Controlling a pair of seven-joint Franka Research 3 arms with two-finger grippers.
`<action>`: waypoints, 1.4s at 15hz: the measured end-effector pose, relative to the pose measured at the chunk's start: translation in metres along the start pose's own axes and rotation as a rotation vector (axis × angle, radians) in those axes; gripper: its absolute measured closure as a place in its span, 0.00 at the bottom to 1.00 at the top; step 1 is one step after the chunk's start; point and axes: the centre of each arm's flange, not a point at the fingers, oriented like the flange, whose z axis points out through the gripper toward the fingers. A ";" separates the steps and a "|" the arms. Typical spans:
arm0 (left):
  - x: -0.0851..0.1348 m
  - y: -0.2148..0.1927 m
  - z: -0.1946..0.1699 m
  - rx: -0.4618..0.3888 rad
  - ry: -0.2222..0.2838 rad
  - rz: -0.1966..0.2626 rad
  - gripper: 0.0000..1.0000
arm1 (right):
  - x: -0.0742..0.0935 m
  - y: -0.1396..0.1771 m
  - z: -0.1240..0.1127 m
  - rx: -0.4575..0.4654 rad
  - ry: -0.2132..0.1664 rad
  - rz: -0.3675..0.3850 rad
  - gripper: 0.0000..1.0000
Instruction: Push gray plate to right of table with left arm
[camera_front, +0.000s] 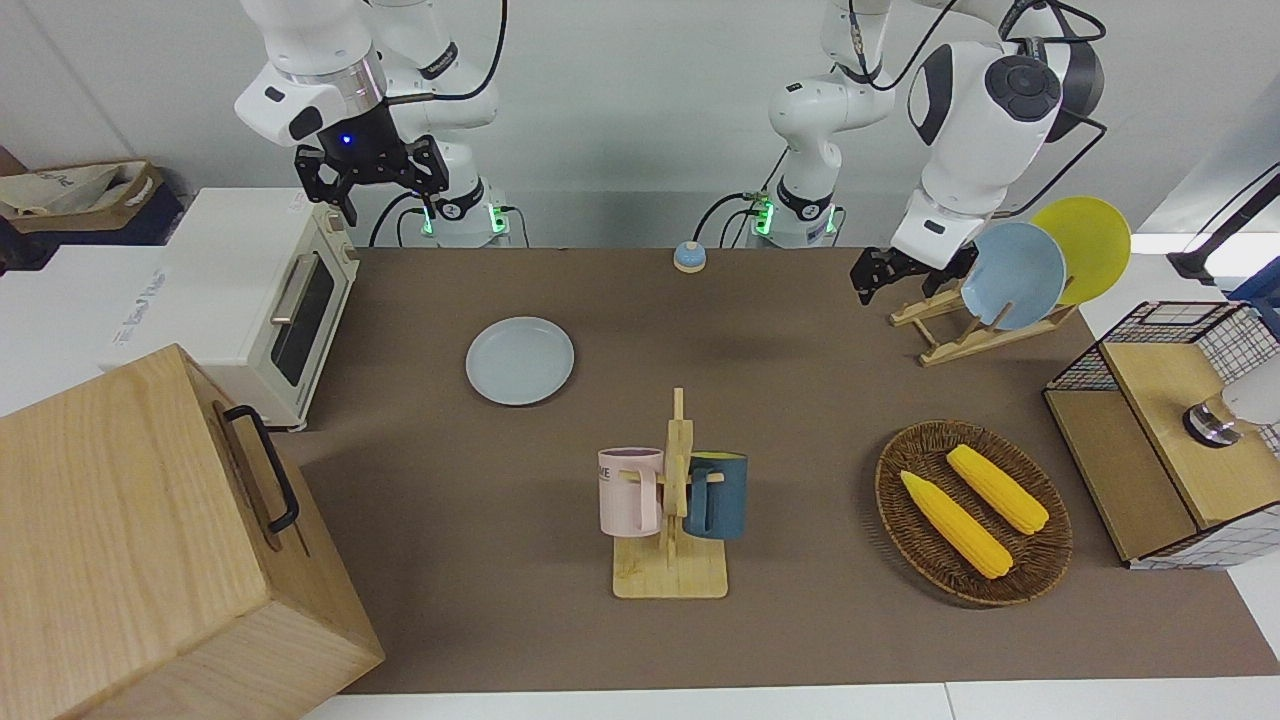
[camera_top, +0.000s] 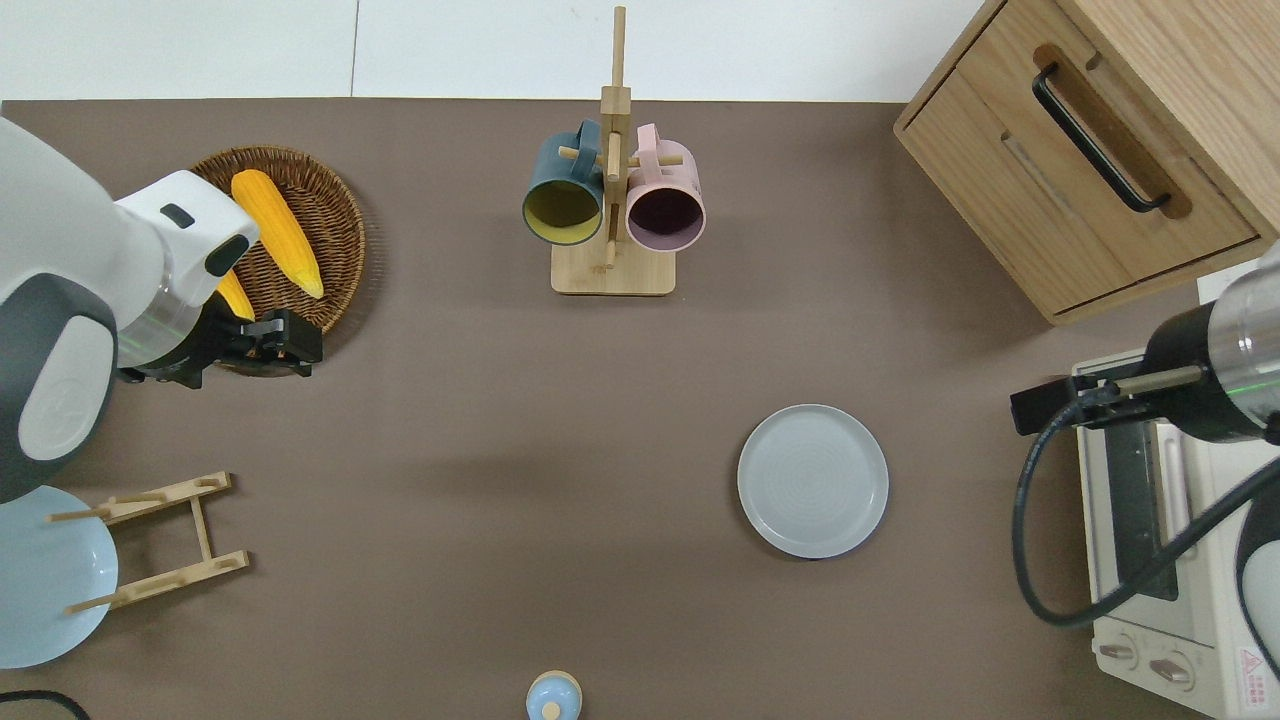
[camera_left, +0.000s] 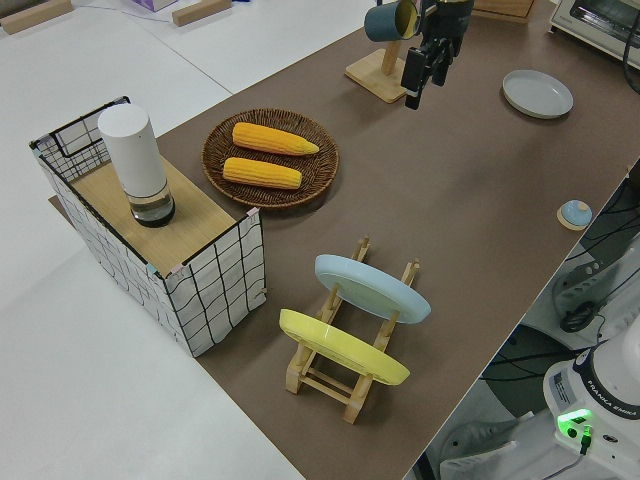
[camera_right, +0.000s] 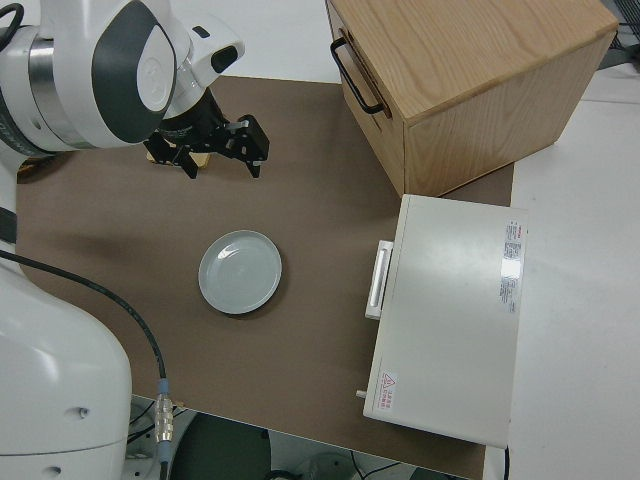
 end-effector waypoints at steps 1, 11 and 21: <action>-0.018 -0.009 0.003 -0.018 0.011 0.013 0.00 | 0.000 0.000 0.000 0.000 0.000 0.000 0.01; -0.069 -0.031 -0.004 -0.067 0.088 -0.056 0.00 | 0.000 0.000 0.000 0.000 0.000 0.000 0.01; -0.071 -0.018 -0.006 -0.069 0.085 -0.104 0.00 | 0.000 0.000 0.000 0.000 0.000 0.000 0.01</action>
